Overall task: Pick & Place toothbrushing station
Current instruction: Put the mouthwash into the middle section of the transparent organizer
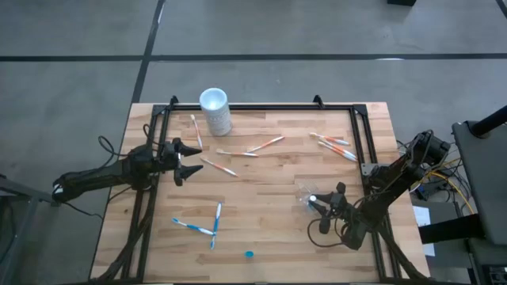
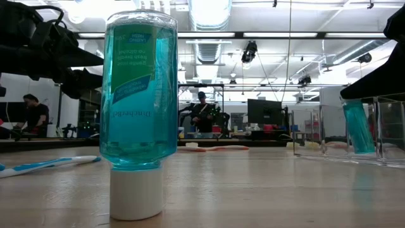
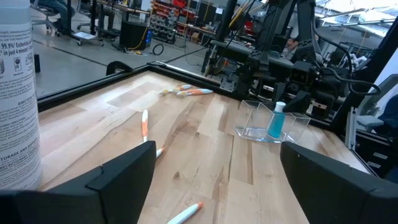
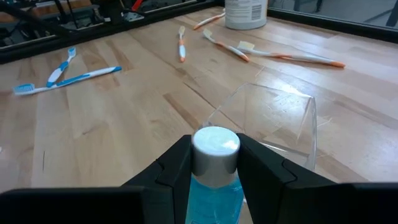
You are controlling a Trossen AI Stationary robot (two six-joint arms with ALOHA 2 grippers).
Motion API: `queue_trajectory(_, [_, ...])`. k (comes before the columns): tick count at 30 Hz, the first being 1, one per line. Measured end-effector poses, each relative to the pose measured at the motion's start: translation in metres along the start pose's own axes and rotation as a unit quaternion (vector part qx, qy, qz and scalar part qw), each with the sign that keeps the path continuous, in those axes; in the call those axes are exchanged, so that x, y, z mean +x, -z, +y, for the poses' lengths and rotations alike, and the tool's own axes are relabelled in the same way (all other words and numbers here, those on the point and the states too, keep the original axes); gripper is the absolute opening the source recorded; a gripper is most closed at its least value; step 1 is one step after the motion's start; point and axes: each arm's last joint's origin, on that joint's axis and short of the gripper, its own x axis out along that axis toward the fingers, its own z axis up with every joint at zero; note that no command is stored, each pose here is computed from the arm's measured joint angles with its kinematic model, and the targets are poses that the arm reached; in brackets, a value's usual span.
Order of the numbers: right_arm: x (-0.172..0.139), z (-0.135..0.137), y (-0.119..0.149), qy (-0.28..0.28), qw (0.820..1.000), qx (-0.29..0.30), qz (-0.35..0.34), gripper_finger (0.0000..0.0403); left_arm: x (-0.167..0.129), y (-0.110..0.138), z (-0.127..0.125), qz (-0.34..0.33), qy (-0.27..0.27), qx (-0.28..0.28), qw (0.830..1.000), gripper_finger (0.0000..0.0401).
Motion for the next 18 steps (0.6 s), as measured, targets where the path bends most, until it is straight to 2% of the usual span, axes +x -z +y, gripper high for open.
queue_trajectory(14, [-0.0001, 0.0000, 0.0002, 0.000, 1.000, -0.005, 0.000, 0.0112, 0.0000, 0.0000, 0.0000, 0.000, 0.000, 0.000, 1.000, 0.0348])
queue_trajectory(18, [-0.0001, 0.0001, 0.0003, -0.001, 1.000, -0.007, 0.001, 0.0126, 0.0000, 0.0000, 0.0000, 0.000, 0.000, 0.000, 1.000, 0.0350])
